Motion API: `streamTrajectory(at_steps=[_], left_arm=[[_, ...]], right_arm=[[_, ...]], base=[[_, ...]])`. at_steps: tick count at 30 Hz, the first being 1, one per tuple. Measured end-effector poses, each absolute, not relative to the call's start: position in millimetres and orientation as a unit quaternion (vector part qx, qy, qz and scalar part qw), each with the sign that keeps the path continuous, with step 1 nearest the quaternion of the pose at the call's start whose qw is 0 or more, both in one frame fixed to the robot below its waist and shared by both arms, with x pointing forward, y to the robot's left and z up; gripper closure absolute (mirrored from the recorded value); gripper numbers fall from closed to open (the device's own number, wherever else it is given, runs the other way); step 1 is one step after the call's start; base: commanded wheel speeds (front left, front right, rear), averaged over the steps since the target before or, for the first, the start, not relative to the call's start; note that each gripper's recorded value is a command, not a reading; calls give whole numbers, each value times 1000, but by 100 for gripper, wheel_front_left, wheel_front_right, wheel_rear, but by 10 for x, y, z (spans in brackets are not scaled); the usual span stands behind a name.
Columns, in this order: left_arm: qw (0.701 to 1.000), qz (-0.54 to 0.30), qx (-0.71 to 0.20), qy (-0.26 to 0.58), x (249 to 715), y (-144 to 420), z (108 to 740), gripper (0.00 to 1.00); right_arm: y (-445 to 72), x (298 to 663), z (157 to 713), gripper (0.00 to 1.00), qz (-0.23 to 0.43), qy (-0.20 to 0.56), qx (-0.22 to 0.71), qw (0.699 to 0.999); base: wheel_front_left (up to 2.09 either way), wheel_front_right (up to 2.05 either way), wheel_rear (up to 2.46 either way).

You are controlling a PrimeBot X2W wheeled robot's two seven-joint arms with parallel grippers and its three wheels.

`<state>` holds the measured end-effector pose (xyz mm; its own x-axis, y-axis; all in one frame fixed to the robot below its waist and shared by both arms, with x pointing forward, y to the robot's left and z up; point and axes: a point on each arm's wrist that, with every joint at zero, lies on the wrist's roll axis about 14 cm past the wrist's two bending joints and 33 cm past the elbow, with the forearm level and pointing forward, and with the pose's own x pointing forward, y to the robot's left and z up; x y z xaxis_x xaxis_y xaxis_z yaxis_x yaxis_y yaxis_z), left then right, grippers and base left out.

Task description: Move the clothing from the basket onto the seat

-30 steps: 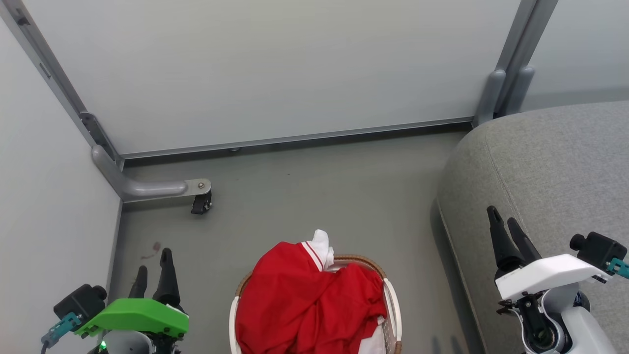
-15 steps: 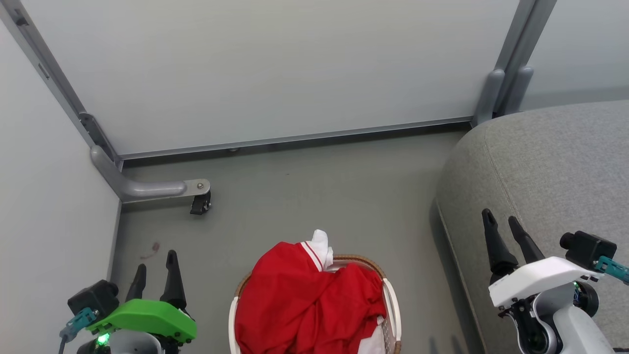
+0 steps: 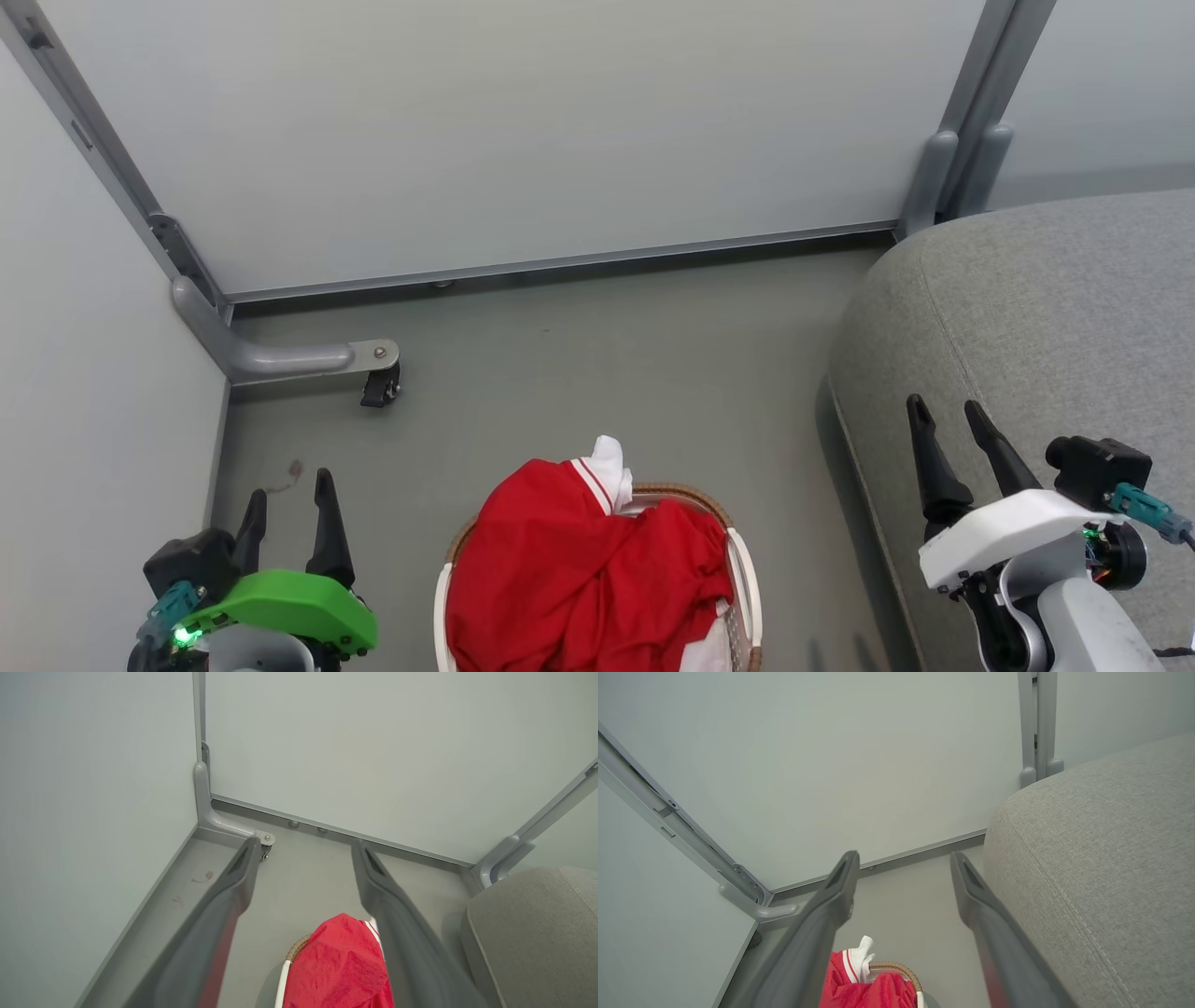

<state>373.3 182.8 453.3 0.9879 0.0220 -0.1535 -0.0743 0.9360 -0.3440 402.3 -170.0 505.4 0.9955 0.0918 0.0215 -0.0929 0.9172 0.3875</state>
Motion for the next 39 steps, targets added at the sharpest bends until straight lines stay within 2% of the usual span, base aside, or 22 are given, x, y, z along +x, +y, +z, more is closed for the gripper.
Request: streamTrajectory(at_steps=[22, 32, 39], left_arm=[[996, 6, -74, 42, 3800, 1826, 4670, 0], [996, 3, -54, 65, 3677, 1788, 4480, 0], [995, -24, -42, 85, 3636, 1628, 4337, 0]], right_arm=[[-1639, 4098, 5264, 0, 70, -43, 86, 993], [-1572, 4021, 4929, 0, 81, 4, 50, 995], [-1528, 4045, 4891, 0, 92, 6, 25, 995]], base=[[0, 0, 0], [0, 0, 0], [0, 0, 0]])
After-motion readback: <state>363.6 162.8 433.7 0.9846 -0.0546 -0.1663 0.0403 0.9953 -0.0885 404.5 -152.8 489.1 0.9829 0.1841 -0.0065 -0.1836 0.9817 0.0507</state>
